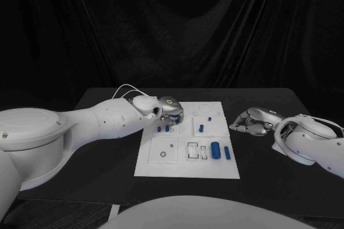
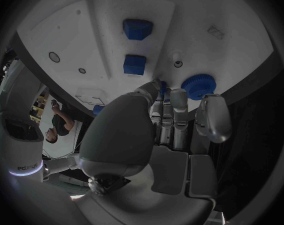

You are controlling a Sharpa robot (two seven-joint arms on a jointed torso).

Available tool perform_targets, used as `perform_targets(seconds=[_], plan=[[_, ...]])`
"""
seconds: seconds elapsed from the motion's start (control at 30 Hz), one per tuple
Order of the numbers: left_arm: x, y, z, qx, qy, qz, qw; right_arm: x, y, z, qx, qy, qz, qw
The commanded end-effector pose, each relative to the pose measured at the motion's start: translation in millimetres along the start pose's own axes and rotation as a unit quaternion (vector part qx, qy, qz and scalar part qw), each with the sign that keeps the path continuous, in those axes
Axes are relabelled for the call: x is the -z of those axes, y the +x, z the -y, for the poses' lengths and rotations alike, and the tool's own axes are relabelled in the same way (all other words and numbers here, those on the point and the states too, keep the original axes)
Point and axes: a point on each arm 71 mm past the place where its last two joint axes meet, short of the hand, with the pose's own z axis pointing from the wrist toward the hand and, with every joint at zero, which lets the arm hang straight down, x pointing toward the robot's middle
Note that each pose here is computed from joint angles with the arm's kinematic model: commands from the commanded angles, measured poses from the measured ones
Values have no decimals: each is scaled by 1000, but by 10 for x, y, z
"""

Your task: Assemble the parts on the task board

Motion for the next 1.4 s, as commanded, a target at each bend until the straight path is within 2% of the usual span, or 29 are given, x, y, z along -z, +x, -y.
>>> perform_targets(seconds=[0.03,0.37,0.6,0.67,0.87,0.97,1.07,1.23,1.4], plan=[[-9,14,14,-3,-4,11,1000,2,20,3,0,2,-3,1000],[16,1,19,-12,-3,51,999,8,34,17,-1,4,-5,1000],[85,-33,58,-15,5,83,996,13,41,25,-1,5,-7,1000],[117,-68,65,-15,6,92,996,15,42,31,-1,5,-7,1000],[229,-337,-6,-24,5,112,993,22,43,45,-1,7,-8,1000],[289,-451,-64,-27,3,109,994,22,45,48,-1,8,-8,1000],[346,-503,-114,-26,-1,100,995,18,50,45,-1,8,-9,1000],[391,-514,-164,-24,-7,83,996,16,58,41,-1,7,-10,1000],[426,-461,-205,-18,-13,60,998,19,64,43,-2,8,-11,1000]])
